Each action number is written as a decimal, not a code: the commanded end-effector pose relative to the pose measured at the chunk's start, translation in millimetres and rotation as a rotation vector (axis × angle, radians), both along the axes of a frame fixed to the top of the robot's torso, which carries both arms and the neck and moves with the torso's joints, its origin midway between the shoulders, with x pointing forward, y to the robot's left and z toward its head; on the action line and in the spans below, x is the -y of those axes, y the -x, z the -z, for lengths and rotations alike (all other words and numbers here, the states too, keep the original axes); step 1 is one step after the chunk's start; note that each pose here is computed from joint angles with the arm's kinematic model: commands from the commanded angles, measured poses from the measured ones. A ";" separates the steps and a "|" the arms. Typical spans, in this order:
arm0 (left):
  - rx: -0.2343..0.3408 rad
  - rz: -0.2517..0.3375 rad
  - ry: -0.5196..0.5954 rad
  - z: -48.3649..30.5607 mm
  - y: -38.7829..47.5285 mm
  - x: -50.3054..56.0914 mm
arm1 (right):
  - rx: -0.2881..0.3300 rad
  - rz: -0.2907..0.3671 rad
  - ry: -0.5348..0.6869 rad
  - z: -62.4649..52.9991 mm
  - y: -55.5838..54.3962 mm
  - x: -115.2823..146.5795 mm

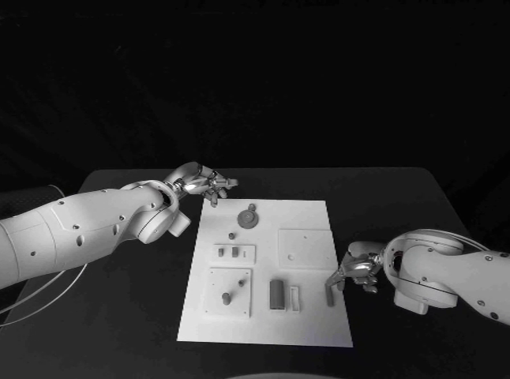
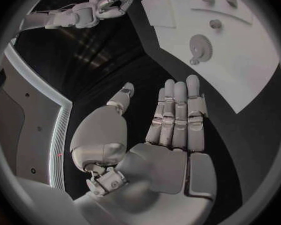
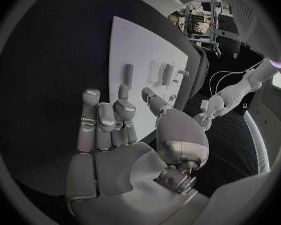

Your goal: Assemble the parts on the task board

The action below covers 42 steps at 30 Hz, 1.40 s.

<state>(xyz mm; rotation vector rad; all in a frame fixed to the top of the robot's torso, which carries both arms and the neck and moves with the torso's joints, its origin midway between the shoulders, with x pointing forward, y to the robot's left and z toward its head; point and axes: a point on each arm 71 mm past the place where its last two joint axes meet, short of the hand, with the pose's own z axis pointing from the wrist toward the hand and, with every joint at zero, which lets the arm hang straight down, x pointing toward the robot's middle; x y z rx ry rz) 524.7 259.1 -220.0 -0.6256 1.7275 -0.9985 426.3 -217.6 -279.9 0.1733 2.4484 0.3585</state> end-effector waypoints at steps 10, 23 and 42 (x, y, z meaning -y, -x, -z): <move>-0.007 0.020 0.003 -0.3 0.7 2.6 | -0.017 -0.062 0.062 15.5 2.2 -11.5; -0.008 0.019 0.003 -0.3 0.7 2.7 | -0.032 -0.084 0.094 22.6 0.7 -12.1; -0.015 0.023 0.002 0.1 1.0 3.7 | -0.036 -0.139 0.135 31.8 2.4 -27.8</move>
